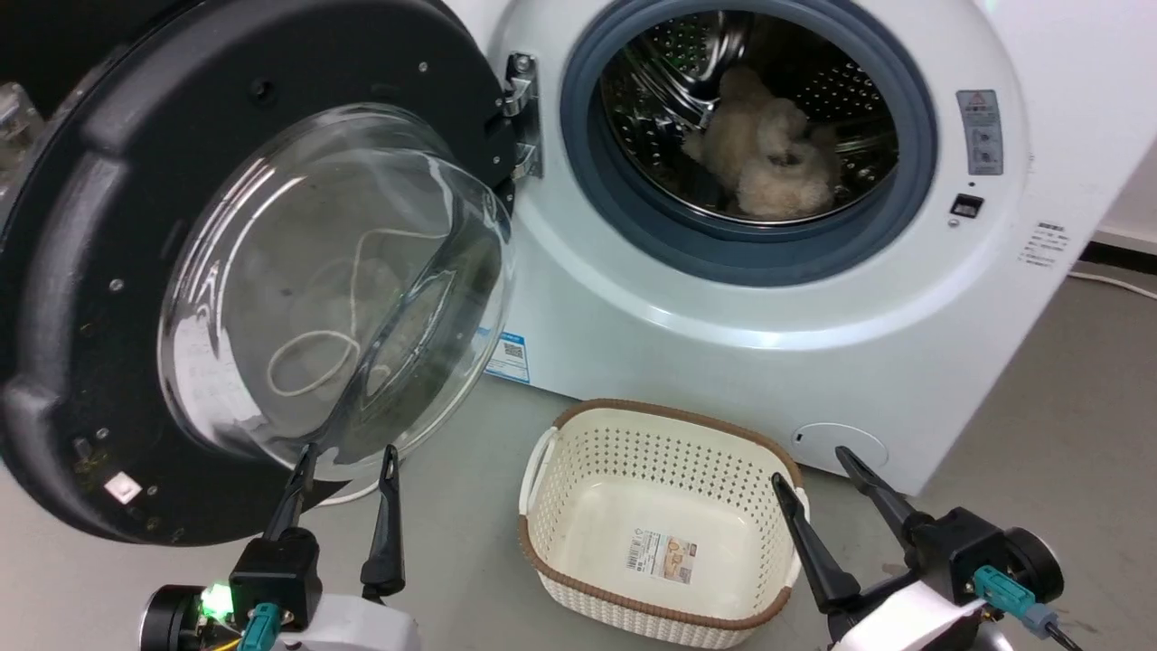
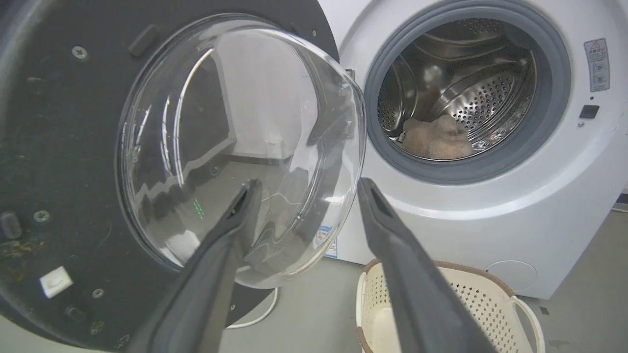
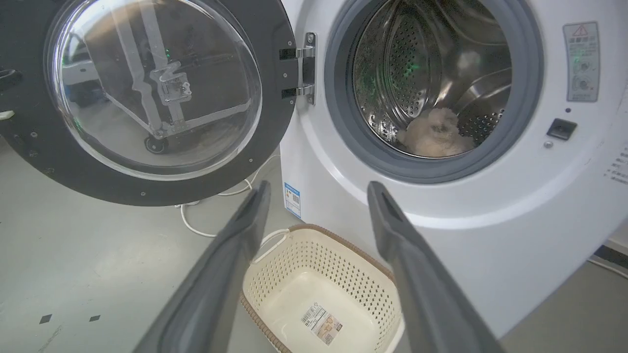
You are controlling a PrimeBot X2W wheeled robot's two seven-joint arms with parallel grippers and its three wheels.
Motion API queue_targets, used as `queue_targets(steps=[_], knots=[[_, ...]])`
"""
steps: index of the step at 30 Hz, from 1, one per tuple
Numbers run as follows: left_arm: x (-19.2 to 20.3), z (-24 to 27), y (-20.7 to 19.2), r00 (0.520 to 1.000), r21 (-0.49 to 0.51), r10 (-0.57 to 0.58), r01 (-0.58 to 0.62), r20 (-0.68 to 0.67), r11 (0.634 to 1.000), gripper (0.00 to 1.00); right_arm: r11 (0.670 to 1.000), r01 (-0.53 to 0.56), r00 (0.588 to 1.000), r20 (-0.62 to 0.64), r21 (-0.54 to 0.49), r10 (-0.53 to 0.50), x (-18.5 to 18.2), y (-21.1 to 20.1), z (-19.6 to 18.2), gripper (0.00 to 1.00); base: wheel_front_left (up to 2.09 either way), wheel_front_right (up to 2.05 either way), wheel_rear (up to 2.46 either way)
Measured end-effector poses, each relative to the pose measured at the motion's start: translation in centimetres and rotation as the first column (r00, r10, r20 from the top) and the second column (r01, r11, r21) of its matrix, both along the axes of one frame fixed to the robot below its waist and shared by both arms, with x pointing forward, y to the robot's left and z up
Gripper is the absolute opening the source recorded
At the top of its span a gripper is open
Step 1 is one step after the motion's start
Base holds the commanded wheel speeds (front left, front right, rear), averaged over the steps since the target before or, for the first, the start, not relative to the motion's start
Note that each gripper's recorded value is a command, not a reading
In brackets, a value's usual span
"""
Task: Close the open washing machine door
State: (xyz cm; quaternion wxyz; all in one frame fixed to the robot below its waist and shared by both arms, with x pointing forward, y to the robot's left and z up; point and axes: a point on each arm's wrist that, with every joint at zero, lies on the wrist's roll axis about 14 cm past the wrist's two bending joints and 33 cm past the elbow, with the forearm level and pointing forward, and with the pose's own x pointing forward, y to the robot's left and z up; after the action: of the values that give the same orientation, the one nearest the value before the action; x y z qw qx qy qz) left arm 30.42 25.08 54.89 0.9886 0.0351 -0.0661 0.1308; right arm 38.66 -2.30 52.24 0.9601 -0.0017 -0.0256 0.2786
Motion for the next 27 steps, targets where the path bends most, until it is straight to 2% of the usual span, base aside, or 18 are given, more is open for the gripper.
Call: queue_targets(steps=[22,23,24,27], knots=[[-3.2,0.5,2.6,0.992,-0.017,0.113,-0.112,0.049,0.994,1.00,0.988,-0.152,0.988,-0.005,0.014,0.152,-0.8,4.5,-0.9,1.00,0.00,0.00,0.00],[-3.4,0.6,2.8,0.991,-0.028,0.122,-0.120,0.059,0.992,0.47,0.988,-0.157,0.988,-0.007,0.016,0.157,-0.8,4.6,-0.9,1.00,0.00,0.00,0.00],[-3.4,0.6,2.8,0.991,-0.028,0.122,-0.120,0.059,0.992,0.00,0.988,-0.157,0.988,-0.007,0.016,0.157,-0.8,4.6,-0.9,1.00,0.00,0.00,0.00],[-4.2,1.6,3.8,0.984,-0.042,0.151,-0.148,0.097,0.988,0.00,0.985,-0.173,0.985,-0.008,0.025,0.173,-0.9,5.2,-1.0,1.00,0.00,0.00,0.00]])
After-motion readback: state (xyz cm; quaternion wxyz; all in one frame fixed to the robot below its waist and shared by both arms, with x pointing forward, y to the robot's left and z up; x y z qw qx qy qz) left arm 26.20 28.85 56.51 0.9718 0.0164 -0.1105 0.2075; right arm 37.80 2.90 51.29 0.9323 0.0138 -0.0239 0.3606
